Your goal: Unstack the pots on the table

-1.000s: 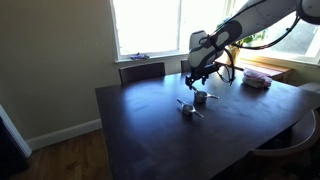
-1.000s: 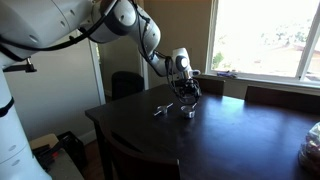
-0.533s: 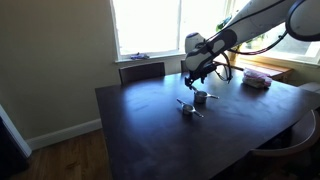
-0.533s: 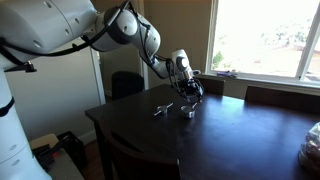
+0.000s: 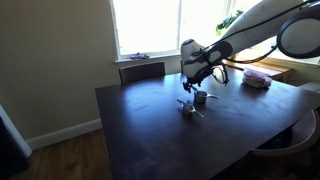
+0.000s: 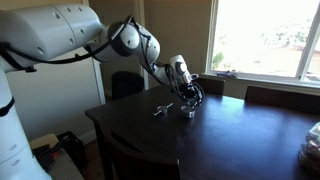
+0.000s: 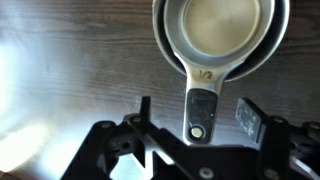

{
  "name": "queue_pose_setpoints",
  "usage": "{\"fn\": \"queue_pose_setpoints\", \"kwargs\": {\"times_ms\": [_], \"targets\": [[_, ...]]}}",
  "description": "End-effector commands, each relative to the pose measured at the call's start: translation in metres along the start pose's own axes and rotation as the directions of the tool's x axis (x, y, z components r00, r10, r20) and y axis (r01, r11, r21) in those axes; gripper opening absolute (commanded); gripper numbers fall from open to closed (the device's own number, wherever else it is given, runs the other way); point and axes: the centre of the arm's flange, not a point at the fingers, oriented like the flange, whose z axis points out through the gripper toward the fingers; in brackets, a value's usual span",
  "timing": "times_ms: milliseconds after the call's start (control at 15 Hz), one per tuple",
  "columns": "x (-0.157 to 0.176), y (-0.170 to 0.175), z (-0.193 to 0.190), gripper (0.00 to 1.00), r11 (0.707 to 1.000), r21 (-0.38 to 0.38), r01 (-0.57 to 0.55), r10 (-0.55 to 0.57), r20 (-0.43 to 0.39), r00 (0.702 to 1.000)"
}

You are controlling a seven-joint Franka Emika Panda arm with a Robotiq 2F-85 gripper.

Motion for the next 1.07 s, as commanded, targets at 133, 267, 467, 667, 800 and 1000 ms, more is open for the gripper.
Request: {"fn": "queue_pose_setpoints", "kwargs": {"times_ms": [133,267,467,667,800,1000], "targets": [[0.012,-0.009,0.004,0.51,0.998,-0.059,0.037,-0.037,-0.001,0.999],[0.011,-0.01,0.003,0.38,0.997,-0.069,0.044,-0.044,-0.007,0.999],[0.011,-0.01,-0.001,0.18,0.995,-0.081,0.049,-0.051,-0.018,0.999],[0.01,-0.011,-0.004,0.05,0.993,-0.099,0.063,-0.066,-0.031,0.997],[0.01,-0.013,-0.006,0.04,0.991,-0.109,0.073,-0.078,-0.038,0.996],[0.009,-0.015,-0.01,0.06,0.989,-0.119,0.083,-0.09,-0.048,0.995]]}}
